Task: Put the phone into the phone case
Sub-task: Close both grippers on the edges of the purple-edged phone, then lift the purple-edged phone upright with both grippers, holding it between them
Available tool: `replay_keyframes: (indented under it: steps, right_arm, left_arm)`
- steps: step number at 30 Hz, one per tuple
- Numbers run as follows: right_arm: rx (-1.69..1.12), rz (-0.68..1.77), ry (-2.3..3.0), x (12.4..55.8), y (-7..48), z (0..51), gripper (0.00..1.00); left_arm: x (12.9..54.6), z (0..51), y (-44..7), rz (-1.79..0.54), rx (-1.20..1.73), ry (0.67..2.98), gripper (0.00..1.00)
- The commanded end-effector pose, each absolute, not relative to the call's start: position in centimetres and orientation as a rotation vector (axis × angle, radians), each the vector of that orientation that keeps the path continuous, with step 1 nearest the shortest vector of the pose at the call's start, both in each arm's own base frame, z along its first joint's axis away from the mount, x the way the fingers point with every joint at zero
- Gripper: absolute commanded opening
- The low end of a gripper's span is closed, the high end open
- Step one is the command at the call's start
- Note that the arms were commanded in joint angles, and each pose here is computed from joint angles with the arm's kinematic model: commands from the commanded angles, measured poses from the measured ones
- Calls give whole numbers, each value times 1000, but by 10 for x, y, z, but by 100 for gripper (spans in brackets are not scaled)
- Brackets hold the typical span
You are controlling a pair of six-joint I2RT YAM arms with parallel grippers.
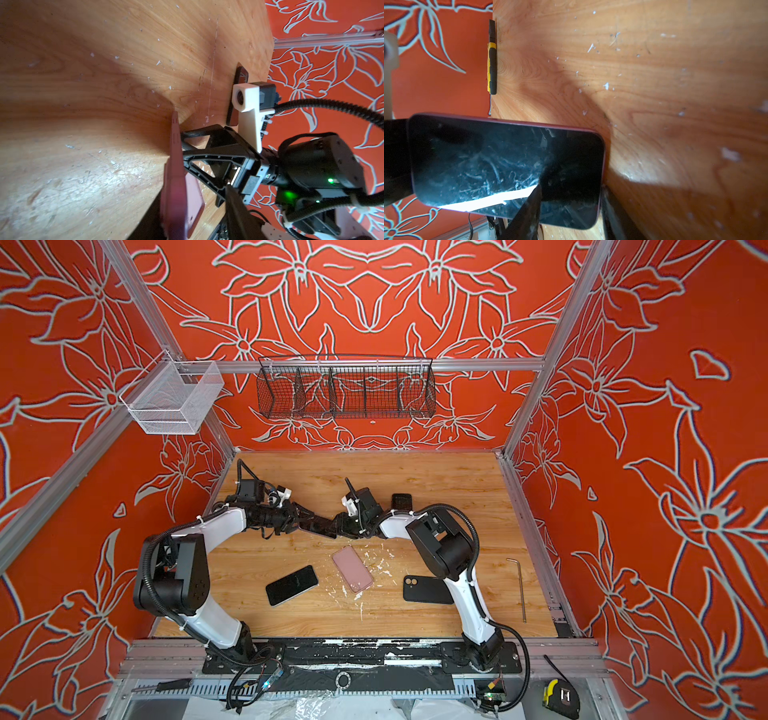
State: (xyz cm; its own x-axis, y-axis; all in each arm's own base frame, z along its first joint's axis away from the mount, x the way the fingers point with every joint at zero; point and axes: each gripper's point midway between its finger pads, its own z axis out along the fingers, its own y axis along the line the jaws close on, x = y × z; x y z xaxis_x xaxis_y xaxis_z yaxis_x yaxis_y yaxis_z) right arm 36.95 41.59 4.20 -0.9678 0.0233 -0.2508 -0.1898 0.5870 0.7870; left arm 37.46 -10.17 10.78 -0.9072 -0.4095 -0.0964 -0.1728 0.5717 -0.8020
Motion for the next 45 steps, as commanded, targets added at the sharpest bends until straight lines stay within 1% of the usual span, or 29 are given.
replay_keyframes:
  steps: [1, 6, 11, 13, 15, 21, 27, 30, 33, 37, 41, 45]
  right_arm:
    - [-59, 1217, 2786, 341, 400, -19, 48]
    - [-55, 1228, 2778, 342, 400, -18, 48]
    - [-43, 1249, 2758, 344, 399, -12, 48]
    - [-42, 1261, 2740, 347, 396, -3, 48]
    - [-47, 1270, 2707, 351, 392, 12, 48]
    - [-61, 1279, 2582, 365, 367, 76, 48]
    - [-77, 1253, 2466, 361, 320, 151, 48]
    - [-47, 1251, 2397, 354, 286, 185, 49]
    - [-8, 1322, 2319, 343, 254, 215, 50]
    - [55, 1482, 2200, 329, 216, 247, 51]
    - [33, 1543, 2117, 308, 195, 273, 56]
    - [16, 1581, 2062, 290, 189, 288, 65]
  left_arm:
    - [371, 107, -107, -1241, -455, 2571, 33]
    - [370, 104, -106, -1216, -466, 2588, 18]
    - [370, 105, -106, -1212, -469, 2591, 8]
    - [370, 108, -106, -1213, -466, 2585, 2]
    - [369, 113, -107, -1221, -453, 2570, 0]
    - [371, 152, -111, -1252, -386, 2474, 0]
    - [371, 221, -119, -1313, -274, 2318, 0]
    - [367, 255, -131, -1390, -194, 2242, 0]
    - [358, 281, -151, -1497, -97, 2187, 0]
    - [343, 300, -185, -1662, 12, 2146, 0]
    - [332, 314, -213, -1756, 89, 2121, 0]
    - [327, 327, -233, -1821, 127, 2074, 0]
